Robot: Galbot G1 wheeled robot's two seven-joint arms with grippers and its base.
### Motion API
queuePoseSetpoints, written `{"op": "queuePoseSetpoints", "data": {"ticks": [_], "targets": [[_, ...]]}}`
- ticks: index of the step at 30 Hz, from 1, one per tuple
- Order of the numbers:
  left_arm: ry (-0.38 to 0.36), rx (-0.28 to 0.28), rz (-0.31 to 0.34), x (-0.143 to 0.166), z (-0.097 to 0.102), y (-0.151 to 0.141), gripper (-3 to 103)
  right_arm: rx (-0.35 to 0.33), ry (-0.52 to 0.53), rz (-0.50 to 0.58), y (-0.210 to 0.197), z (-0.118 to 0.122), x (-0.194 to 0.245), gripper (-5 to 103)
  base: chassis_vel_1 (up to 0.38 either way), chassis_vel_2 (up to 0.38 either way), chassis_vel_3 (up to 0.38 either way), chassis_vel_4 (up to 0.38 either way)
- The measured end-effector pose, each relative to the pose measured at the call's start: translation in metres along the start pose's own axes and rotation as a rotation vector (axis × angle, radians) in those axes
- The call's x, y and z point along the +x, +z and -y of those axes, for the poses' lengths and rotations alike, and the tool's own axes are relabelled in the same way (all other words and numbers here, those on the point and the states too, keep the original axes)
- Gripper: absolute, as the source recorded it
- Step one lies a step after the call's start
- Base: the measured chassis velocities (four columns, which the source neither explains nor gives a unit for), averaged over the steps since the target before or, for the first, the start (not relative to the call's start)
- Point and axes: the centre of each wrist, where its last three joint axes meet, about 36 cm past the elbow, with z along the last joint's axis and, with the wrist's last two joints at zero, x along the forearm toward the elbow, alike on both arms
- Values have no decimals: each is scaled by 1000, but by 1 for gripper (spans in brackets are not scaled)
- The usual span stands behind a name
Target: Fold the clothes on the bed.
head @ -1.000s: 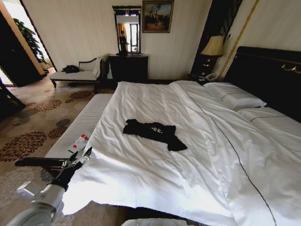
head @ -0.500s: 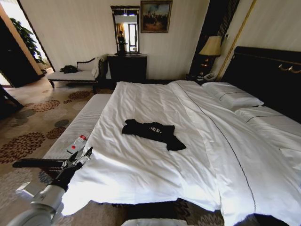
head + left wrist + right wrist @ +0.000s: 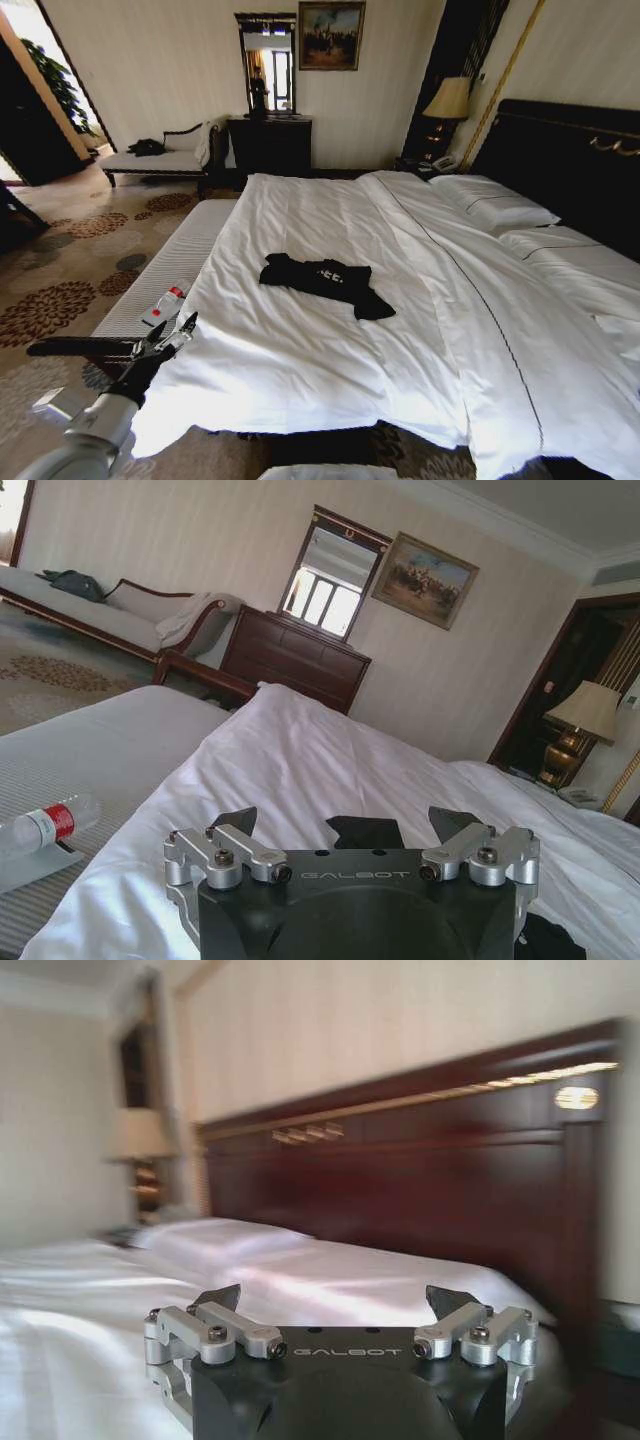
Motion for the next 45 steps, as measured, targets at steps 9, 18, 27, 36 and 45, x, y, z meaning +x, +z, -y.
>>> {"op": "queuePoseSetpoints", "data": {"ticks": [9,18,27,36,45], "targets": [[-3,-3,4,3,4,0,98,-27,-281,35,-13,-97,-2,100,0,0,0,0],[7,-5,-3,3,10,1,98,3,-400,-14,9,-159,0,100,0,0,0,0],[9,-14,-7,3,10,-1,98,73,-411,-31,20,-178,10,100,0,0,0,0],[14,-19,-9,3,12,-3,97,67,-424,-13,24,-185,12,100,0,0,0,0],[8,-17,-8,4,13,-3,98,63,-426,-16,29,-187,15,100,-13,19,10,-26]]}}
